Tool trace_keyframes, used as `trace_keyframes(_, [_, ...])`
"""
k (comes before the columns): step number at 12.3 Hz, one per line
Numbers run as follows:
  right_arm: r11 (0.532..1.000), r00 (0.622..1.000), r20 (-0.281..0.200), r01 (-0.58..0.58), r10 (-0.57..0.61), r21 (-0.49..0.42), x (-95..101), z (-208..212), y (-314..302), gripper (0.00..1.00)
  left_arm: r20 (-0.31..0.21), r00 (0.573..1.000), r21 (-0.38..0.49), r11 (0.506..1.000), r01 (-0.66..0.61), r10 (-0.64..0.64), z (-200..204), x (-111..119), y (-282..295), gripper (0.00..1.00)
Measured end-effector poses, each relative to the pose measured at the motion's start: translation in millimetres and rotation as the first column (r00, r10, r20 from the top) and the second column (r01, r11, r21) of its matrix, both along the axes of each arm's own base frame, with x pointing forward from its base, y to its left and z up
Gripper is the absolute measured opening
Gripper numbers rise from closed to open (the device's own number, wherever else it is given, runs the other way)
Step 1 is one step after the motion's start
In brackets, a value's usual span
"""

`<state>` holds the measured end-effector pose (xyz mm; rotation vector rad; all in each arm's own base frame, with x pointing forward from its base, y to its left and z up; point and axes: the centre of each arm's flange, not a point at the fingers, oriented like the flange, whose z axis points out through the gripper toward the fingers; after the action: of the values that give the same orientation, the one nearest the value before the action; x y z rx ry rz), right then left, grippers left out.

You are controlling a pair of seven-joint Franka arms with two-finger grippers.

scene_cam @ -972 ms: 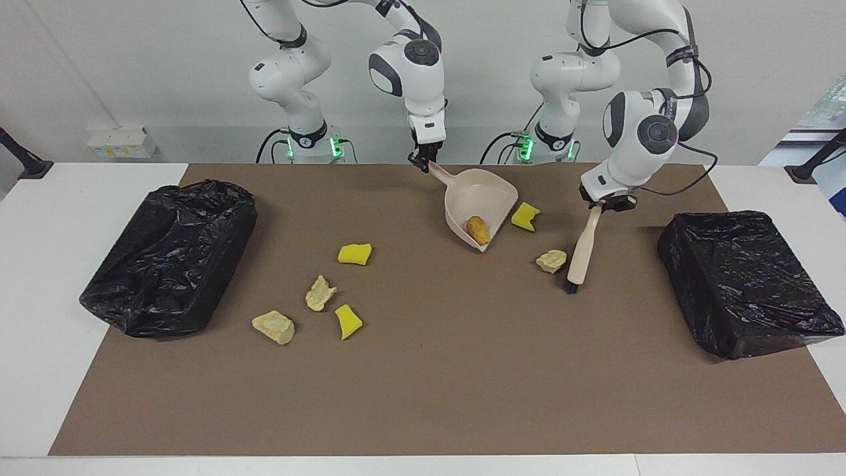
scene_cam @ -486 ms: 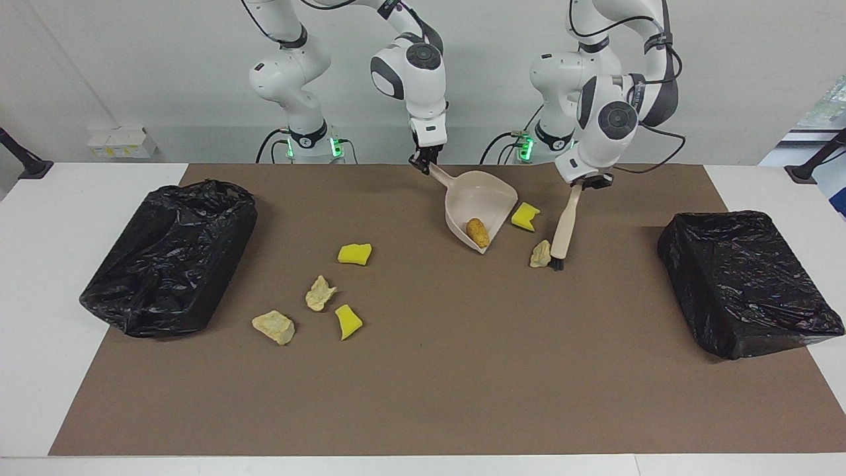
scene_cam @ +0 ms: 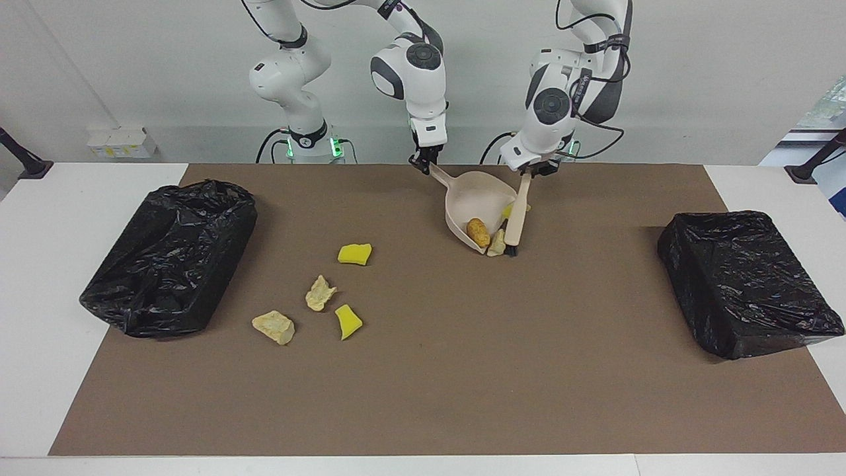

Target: Sweep and dump trash in bin

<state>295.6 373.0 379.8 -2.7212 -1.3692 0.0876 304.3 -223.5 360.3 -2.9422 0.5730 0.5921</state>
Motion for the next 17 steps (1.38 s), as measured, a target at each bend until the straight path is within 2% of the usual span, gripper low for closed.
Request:
trace_keyframes(3, [1.000, 1.000, 0.000, 0.000, 0.000, 0.000, 0.0, 0, 0, 0.33, -0.007, 1.000, 0.022, 1.000, -0.013, 0.013, 10, -45, -47, 0.28])
trace_keyframes(5, [1.000, 1.000, 0.000, 0.000, 0.000, 0.000, 0.0, 0, 0, 0.33, -0.005, 1.000, 0.032, 0.999, -0.011, 0.011, 26, -53, -56, 0.28])
trace_keyframes(10, [1.000, 1.000, 0.000, 0.000, 0.000, 0.000, 0.1, 0, 0, 0.33, -0.015, 0.999, 0.008, 0.999, -0.033, 0.033, 88, -43, -49, 0.28])
trace_keyframes(14, [1.000, 1.000, 0.000, 0.000, 0.000, 0.000, 0.2, 0, 0, 0.33, 0.005, 0.999, -0.009, 0.999, -0.041, 0.041, 101, -42, -46, 0.28])
trace_keyframes(17, [1.000, 1.000, 0.001, 0.002, -0.002, 0.002, 1.0, 1, 0, 0.33, 0.055, 0.990, -0.056, 0.990, -0.126, 0.130, 106, -11, -28, 0.28])
